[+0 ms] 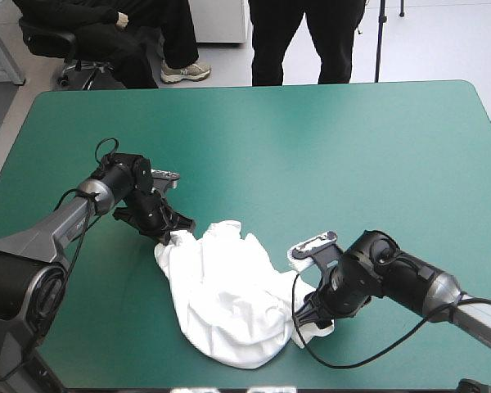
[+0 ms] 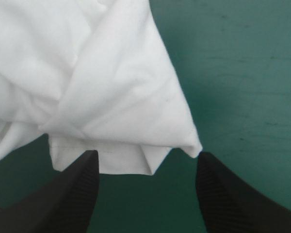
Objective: Fold the cloth
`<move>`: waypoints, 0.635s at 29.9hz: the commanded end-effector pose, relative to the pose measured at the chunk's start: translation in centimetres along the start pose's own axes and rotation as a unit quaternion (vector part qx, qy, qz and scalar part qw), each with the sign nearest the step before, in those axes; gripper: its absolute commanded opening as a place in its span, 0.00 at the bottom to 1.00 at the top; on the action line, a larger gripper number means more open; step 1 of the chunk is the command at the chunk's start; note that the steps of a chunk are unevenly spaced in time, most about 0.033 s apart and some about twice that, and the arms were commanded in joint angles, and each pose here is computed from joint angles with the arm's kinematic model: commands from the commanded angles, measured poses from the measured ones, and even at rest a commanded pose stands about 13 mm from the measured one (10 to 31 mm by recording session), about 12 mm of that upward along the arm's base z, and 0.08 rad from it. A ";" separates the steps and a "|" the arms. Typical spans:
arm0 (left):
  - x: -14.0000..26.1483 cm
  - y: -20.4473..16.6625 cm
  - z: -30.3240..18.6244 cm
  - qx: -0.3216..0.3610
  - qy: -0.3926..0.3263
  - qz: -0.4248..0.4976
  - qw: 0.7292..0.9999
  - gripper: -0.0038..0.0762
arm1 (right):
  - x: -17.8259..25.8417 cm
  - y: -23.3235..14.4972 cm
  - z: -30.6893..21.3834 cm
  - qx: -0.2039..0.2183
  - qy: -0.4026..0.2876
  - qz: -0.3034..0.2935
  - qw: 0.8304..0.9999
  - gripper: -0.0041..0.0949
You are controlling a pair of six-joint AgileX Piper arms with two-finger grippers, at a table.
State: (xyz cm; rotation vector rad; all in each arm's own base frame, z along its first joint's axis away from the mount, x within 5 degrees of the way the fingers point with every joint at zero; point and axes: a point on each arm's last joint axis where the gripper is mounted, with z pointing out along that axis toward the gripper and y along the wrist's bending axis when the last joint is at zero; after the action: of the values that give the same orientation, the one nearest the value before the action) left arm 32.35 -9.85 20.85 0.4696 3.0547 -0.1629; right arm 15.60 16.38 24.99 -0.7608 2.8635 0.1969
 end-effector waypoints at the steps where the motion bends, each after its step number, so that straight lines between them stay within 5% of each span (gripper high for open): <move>1: 0.0 0.0 -1.0 -0.007 -0.014 0.006 1.000 0.03 | 0.0 0.0 -0.1 -0.012 -0.043 0.026 0.999 0.60; 8: 0.0 -0.1 -1.0 -0.002 -0.013 0.015 1.000 0.03 | 0.0 -1.0 2.4 0.037 -0.040 0.045 0.998 0.60; 13: 0.0 -0.1 -1.0 -0.002 -0.013 0.014 1.000 0.03 | -0.5 -0.5 4.3 0.028 -0.015 0.042 0.999 0.58; 16: 0.0 -0.1 -1.0 -0.002 -0.013 0.014 1.000 0.03 | -0.5 0.1 5.6 0.004 0.021 0.021 1.000 0.43; 19: 0.0 -0.1 -1.0 -0.002 -0.013 0.014 1.000 0.03 | -0.5 0.4 6.3 -0.011 0.037 0.009 0.999 0.04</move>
State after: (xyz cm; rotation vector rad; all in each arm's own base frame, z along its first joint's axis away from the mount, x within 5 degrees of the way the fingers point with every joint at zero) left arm 32.36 -9.88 20.84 0.5060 3.0486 -0.1654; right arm 16.70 17.10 20.33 -0.7631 2.9141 0.1073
